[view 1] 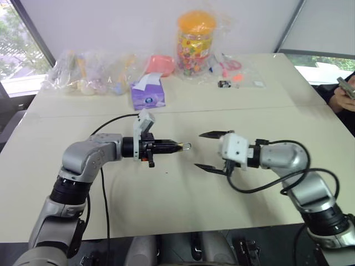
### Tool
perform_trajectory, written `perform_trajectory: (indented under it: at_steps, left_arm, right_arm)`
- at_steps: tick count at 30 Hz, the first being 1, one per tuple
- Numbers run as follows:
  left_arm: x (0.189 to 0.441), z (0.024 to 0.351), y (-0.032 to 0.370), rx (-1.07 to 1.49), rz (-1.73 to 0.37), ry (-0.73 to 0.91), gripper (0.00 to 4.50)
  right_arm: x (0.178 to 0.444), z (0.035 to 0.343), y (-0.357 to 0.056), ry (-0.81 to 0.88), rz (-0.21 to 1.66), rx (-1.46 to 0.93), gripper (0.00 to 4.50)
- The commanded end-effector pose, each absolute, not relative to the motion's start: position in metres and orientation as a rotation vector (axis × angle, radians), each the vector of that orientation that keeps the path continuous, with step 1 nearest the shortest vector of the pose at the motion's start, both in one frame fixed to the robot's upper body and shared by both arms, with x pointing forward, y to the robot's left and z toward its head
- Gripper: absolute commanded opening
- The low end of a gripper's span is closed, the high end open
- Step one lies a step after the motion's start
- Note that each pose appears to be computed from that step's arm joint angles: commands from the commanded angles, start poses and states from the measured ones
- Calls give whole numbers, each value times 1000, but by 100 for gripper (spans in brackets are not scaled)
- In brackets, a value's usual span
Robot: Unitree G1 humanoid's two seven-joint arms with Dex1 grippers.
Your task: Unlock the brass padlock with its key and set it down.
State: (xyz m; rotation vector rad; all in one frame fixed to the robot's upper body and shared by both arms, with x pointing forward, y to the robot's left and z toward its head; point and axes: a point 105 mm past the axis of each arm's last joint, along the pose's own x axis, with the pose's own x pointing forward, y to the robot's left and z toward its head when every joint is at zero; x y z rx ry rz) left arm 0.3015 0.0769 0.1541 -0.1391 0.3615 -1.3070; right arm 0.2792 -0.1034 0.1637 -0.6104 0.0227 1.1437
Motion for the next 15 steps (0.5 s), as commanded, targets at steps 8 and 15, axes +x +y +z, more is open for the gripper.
perform_trajectory:
  at_steps: [8,15]
  left_arm:
    - [300,172,71,-100,-1390,282,0]
    - [295,180,69,-106,-1434,267,0]
  right_arm:
    - [268,201,-81,94,1203,-257,42]
    - [273,197,-72,152,1196,-208,7]
